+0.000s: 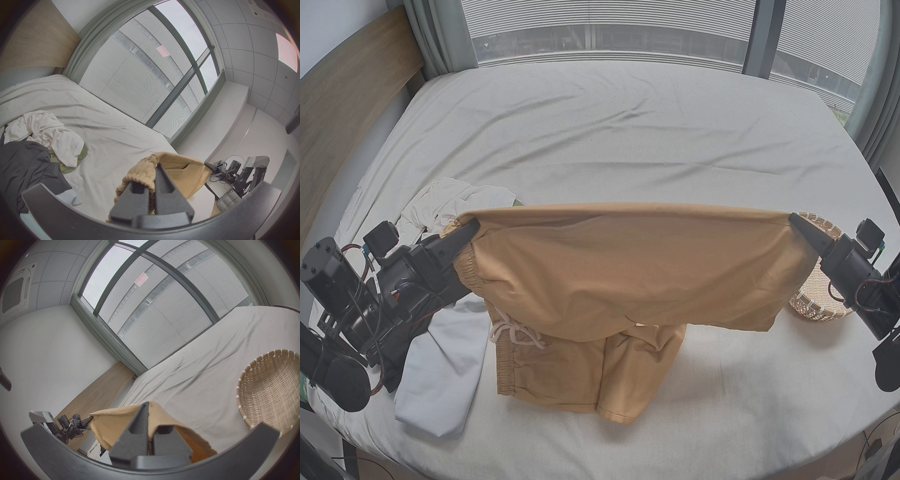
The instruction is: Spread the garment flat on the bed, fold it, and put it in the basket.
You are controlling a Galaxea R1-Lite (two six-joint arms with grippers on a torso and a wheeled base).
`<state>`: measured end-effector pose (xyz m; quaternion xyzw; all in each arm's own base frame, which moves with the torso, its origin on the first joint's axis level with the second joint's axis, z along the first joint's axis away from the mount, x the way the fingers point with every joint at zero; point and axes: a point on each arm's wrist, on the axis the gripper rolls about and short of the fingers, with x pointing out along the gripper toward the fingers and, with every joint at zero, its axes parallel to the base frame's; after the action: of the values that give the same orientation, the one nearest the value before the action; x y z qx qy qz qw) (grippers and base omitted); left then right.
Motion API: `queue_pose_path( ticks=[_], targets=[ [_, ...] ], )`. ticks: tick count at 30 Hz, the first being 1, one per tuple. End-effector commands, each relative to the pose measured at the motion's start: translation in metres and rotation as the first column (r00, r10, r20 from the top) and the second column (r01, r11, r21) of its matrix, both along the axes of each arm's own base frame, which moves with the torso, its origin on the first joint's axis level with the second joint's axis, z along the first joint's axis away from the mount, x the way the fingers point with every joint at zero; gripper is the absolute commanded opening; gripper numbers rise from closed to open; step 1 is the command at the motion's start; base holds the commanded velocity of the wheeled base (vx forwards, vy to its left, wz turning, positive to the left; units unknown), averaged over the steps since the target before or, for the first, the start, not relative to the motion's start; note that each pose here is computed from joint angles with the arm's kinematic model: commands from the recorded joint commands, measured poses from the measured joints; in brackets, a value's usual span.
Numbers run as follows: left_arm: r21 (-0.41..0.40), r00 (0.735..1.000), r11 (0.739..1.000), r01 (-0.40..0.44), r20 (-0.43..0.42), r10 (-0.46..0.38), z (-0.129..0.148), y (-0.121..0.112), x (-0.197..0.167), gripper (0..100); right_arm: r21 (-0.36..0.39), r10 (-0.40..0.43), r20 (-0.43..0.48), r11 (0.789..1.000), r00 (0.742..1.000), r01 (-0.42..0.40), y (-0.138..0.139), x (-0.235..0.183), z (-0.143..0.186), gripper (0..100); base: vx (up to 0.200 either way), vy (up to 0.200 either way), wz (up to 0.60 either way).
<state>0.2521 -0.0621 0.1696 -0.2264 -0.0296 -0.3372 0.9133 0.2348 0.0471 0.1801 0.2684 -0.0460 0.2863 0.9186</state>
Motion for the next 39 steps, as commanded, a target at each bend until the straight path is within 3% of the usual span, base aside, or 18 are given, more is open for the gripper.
queue_pose_path(
  ticks=[1, 16, 39],
  targets=[
    [-0.009, 1.0, 1.0, -0.017, -0.022, 0.017, -0.006, -0.003, 0.016, 0, -0.005, 0.004, -0.026, 1.0, 1.0, -0.004, 0.004, 0.019, -0.002, 0, 0.0, 0.0, 0.0],
    [-0.055, 0.992, 0.991, -0.125, -0.036, 0.124, -0.018, -0.011, 0.062, 0, -0.007, -0.038, -0.058, 0.999, 0.998, 0.038, 0.002, 0.082, 0.014, 0, 0.0, 0.0, 0.0],
    [-0.102, 0.98, 0.975, -0.197, 0.006, 0.199, -0.038, -0.027, 0.131, 0, -0.005, -0.06, -0.04, 0.998, 0.997, 0.06, 0.003, 0.161, -0.01, 0, 0.0, 0.0, 0.0]
  ],
)
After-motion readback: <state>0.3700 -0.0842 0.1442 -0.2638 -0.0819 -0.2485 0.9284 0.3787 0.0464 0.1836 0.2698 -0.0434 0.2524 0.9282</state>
